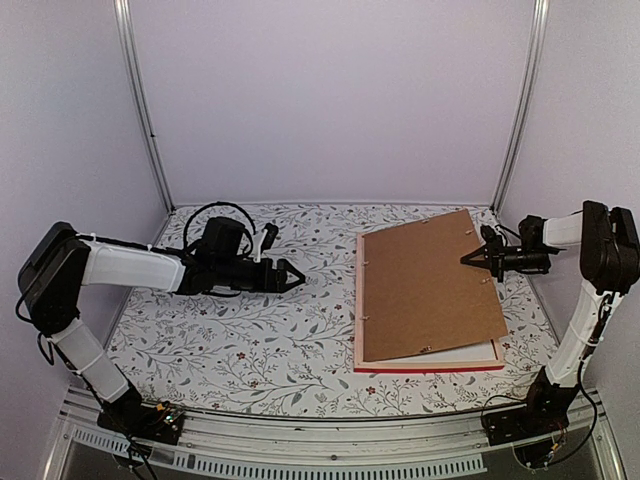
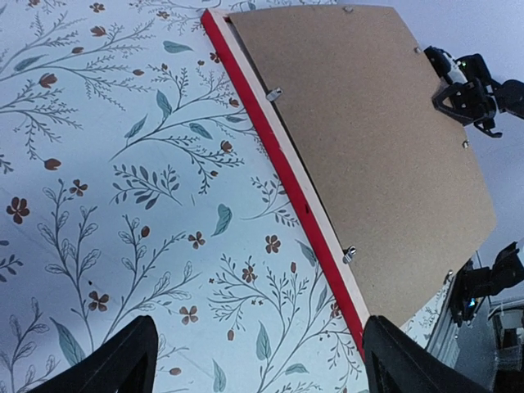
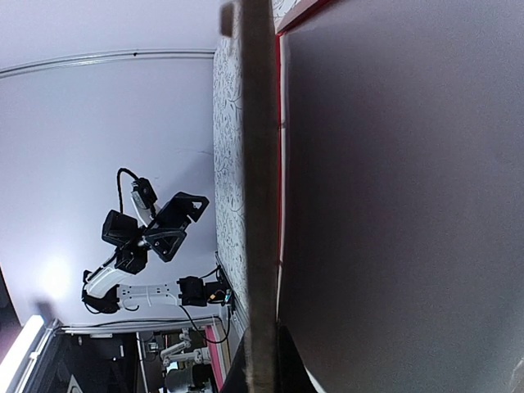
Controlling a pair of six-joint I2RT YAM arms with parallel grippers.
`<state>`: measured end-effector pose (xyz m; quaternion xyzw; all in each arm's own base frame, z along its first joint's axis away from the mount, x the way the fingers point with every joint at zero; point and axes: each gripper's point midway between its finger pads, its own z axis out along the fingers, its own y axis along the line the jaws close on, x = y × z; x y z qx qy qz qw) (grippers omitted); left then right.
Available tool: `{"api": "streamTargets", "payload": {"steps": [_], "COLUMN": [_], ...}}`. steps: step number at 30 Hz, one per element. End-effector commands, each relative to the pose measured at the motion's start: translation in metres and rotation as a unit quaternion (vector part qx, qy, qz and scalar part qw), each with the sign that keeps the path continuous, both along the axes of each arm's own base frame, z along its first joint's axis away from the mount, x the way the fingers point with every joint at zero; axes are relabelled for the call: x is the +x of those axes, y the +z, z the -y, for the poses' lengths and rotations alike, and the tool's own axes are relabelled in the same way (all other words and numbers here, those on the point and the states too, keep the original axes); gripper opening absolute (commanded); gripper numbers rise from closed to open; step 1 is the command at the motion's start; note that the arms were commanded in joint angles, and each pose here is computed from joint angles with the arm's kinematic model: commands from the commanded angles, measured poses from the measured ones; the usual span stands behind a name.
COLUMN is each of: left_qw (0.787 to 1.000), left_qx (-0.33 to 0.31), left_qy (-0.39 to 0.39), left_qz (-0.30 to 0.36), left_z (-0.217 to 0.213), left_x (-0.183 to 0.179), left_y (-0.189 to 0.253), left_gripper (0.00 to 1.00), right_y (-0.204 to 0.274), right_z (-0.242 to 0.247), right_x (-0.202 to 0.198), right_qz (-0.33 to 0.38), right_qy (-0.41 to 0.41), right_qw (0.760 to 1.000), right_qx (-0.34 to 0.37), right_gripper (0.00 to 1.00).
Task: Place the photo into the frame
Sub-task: Place the backboard next to the photo.
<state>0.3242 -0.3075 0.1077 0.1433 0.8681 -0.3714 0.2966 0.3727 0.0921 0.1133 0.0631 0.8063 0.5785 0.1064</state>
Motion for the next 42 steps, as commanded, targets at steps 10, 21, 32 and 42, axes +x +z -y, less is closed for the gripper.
{"api": "streamTargets", "payload": {"steps": [10,21,32,42], "left_qw": [1.0,1.0,1.0,1.0], "left_qx": [0.002,0.004,0.006,0.007], "left_qy": [-0.003,-0.001,0.0,0.001], "left_qz": [0.007,0.006,0.004,0.002], "left_z": [0.002,0.002,0.001,0.001], "left_x": [-0.003,-0.002,-0.002,-0.002], "left_y": [-0.001,-0.001,-0.002,-0.002], "left_gripper": [0.89,0.89,0.89,0.89], "right_y": [0.004,-0.008,-0.011,-0.009], "right_z": [-0.013,-0.014,-0.012,-0.013], "right_x": [0.003,0.001,-0.001,-0.001], "right_qz": [-0.001,-0.015,-0.018,-0.016], "right_qy": [0.017,0.013,0.01,0.011], "right_qw": [0.999,1.0,1.0,1.0], "right_qx": [0.037,0.013,-0.003,-0.014], "right_gripper": [0.0,0.0,0.07,0.04]}}
